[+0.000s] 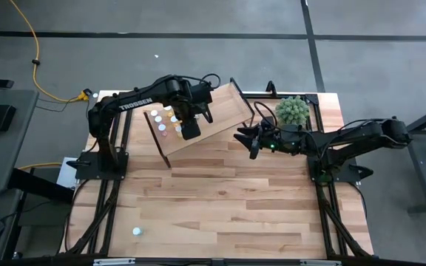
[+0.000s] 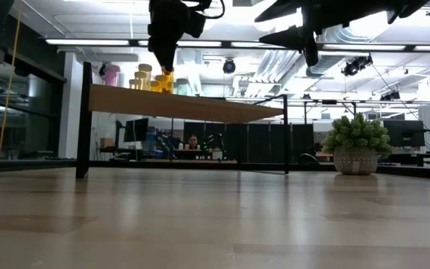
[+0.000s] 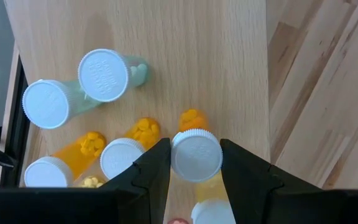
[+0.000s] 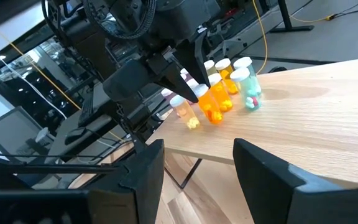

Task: Pick and place medicine bottles onto shelf by color
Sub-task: Put the orange pill bottle on the shelf aligned with the other orange pill bottles, then put the blue pill bottle on the shelf aligned with the other blue pill bottles

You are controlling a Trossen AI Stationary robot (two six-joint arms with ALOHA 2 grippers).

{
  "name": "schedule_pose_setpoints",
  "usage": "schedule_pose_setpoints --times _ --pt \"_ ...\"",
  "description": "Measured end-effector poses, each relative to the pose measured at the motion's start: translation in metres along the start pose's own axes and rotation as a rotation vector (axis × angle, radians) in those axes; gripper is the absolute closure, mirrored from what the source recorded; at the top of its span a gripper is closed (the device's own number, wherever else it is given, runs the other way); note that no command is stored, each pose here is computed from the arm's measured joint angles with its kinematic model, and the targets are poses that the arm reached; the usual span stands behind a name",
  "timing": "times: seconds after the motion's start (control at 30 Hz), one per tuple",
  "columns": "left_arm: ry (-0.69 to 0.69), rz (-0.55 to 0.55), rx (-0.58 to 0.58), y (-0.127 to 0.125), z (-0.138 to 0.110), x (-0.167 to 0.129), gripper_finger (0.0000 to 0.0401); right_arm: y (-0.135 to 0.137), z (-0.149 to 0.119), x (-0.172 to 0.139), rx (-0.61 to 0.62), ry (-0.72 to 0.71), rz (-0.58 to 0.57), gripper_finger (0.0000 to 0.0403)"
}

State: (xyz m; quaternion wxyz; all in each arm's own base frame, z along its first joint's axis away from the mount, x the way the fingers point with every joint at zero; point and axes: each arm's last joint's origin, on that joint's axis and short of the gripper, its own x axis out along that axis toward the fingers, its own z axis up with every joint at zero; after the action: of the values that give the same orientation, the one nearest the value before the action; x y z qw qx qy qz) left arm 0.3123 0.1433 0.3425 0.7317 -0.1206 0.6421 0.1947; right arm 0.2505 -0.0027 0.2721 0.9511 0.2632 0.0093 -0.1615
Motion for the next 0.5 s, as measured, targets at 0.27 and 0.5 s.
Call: schedule_pose_setpoints --times 0.27,0.5 --pt "0.0 0.002 0.0 0.0 0.0 0.0 0.0271 -0.0001 -0.0002 0.0 -0.003 0.0 0.0 0.0219" --pt "-0.002 0.01 0.0 0.0003 0.0002 0.0 0.0232 -0.0001 -0.0001 0.0 -0.003 0.0 0.0 0.0219"
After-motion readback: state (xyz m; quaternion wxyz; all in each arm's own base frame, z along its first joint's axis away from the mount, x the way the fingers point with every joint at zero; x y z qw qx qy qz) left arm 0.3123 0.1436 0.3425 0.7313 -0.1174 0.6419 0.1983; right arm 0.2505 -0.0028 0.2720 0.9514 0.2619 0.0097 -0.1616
